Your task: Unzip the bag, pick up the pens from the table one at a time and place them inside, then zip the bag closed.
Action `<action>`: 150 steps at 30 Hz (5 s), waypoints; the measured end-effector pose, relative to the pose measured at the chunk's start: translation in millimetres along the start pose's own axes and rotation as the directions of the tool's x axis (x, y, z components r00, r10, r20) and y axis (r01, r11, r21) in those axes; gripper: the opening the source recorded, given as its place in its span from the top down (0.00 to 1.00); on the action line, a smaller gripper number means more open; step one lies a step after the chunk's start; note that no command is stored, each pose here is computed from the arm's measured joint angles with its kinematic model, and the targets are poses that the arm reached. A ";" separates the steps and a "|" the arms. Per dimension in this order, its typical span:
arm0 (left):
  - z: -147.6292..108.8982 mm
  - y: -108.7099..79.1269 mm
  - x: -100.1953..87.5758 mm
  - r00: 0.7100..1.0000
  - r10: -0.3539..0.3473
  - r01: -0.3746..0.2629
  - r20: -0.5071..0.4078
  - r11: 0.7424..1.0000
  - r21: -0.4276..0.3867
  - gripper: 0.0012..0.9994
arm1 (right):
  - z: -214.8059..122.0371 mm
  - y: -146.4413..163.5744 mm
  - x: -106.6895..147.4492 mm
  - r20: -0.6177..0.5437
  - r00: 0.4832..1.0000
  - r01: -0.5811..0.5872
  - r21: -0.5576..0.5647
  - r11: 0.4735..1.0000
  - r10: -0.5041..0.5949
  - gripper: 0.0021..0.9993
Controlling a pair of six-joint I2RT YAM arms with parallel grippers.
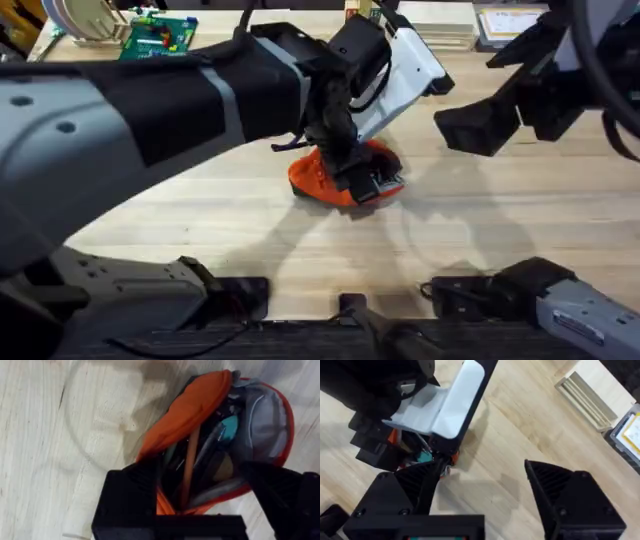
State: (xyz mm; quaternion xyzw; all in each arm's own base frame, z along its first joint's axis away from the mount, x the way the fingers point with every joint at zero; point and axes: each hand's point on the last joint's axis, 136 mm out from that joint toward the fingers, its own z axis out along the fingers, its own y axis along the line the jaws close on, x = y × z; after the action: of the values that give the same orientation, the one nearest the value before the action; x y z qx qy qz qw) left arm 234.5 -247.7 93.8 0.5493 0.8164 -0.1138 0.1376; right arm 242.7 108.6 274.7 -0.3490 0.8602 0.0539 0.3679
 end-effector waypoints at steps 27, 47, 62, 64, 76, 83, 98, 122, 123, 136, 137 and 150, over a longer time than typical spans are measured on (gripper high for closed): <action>-88.1 32.3 38.2 0.976 -0.184 0.194 0.118 0.977 -0.084 0.01 | 0.0 -0.2 -0.5 0.002 1.000 0.002 0.001 1.000 -0.002 0.00; -110.6 66.1 71.6 0.951 -0.238 0.249 0.199 0.968 -0.034 0.01 | 0.0 -1.2 -3.1 0.013 1.000 0.003 0.005 1.000 -0.003 0.00; -110.7 58.8 68.6 0.968 -0.134 0.141 0.210 0.990 -0.016 0.01 | 0.0 -1.2 -3.0 0.012 1.000 0.003 0.005 1.000 -0.003 0.00; -109.9 54.3 71.8 0.976 -0.093 0.096 0.195 0.995 -0.008 0.01 | 0.0 -1.0 -2.8 0.011 1.000 -0.001 0.004 1.000 0.001 0.00; -117.8 41.2 92.6 0.966 0.126 -0.139 0.225 0.989 0.041 0.01 | -0.3 16.8 1.3 -0.006 0.998 -0.065 -0.081 0.995 0.065 0.00; -127.5 45.0 99.9 0.934 0.203 -0.218 0.294 0.976 0.019 0.01 | -1.0 39.0 -5.0 0.001 0.994 -0.104 -0.161 0.981 0.105 0.00; -124.0 45.9 117.0 0.922 0.238 -0.267 0.305 0.962 0.058 0.01 | 11.0 86.9 -14.6 -0.084 0.969 -0.245 -0.279 0.928 0.231 0.00; -116.4 55.6 126.6 0.911 0.274 -0.307 0.307 0.950 0.063 0.01 | 35.3 142.6 -44.7 -0.086 0.929 -0.371 -0.245 0.896 0.361 0.00; -116.4 55.5 126.5 0.911 0.275 -0.307 0.307 0.950 0.063 0.01 | 37.0 144.9 -45.0 -0.091 0.926 -0.377 -0.246 0.893 0.366 0.00; -116.4 55.4 126.6 0.911 0.274 -0.307 0.307 0.950 0.063 0.01 | 58.4 182.5 -46.1 -0.151 0.921 -0.387 -0.277 0.879 0.358 0.00; -116.4 55.4 126.6 0.911 0.274 -0.307 0.307 0.950 0.063 0.01 | 59.7 184.9 -45.7 -0.156 0.921 -0.388 -0.278 0.879 0.357 0.00; -116.4 55.4 126.6 0.911 0.275 -0.307 0.307 0.950 0.063 0.01 | 66.9 192.3 -41.4 -0.214 0.863 -0.501 -0.245 0.830 0.458 0.00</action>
State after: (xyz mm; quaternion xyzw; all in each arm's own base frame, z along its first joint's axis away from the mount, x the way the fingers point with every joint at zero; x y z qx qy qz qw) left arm 228.9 -78.4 156.7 0.6484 0.6882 -0.2172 0.2426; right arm 179.6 299.5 222.6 -0.1749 0.9272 0.2454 0.2225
